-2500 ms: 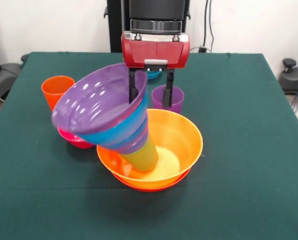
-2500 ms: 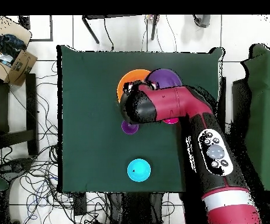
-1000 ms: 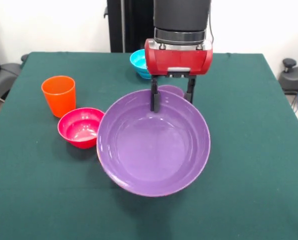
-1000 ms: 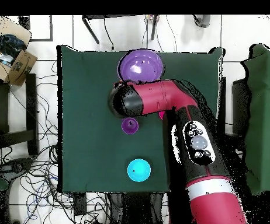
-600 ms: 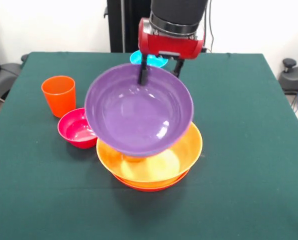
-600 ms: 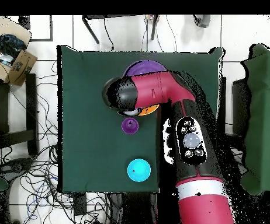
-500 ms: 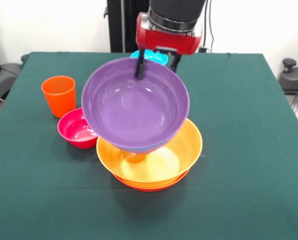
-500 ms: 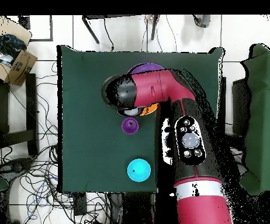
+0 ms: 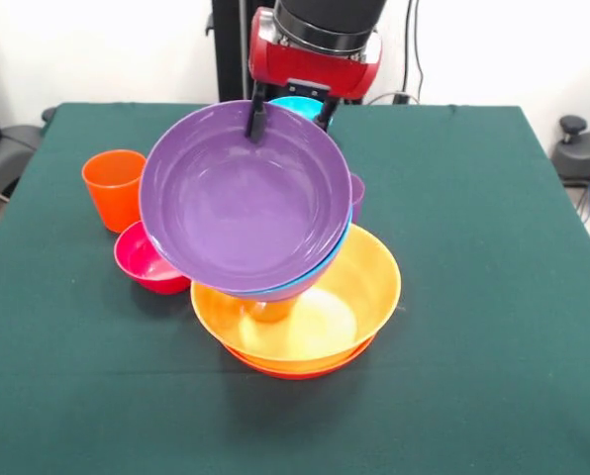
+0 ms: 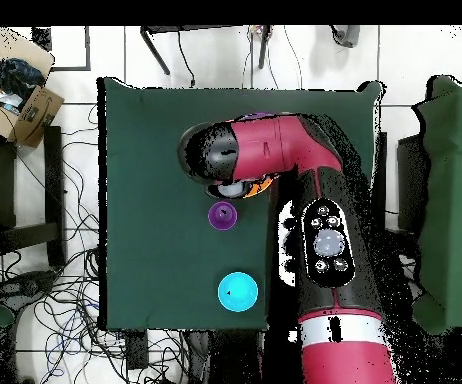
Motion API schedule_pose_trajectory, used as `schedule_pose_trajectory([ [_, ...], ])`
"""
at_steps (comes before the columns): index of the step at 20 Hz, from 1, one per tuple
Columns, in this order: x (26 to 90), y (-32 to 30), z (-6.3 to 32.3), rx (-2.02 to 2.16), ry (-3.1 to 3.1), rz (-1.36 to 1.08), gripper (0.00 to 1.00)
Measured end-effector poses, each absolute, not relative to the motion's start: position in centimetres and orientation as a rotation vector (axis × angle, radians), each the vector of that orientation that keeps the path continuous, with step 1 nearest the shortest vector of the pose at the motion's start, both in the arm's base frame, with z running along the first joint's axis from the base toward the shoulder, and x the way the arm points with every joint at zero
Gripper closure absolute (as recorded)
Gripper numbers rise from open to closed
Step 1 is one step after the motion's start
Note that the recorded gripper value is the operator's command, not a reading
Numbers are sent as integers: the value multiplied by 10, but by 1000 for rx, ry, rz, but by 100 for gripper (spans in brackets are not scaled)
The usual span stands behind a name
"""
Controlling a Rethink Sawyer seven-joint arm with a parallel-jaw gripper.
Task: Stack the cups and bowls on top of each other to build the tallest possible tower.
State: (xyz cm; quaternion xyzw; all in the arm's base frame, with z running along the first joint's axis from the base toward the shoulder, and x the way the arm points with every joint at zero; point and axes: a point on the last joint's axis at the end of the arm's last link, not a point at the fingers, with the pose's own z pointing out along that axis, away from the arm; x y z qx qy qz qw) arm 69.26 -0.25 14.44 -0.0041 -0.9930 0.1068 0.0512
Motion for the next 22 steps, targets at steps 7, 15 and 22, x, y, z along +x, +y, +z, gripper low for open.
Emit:
schedule_pose_trajectory([
  [7,690,-11,144,-30,-3014,344,0],
  [15,688,-18,143,-44,-3013,358,0],
  [22,694,-18,132,-31,-3077,345,0],
])
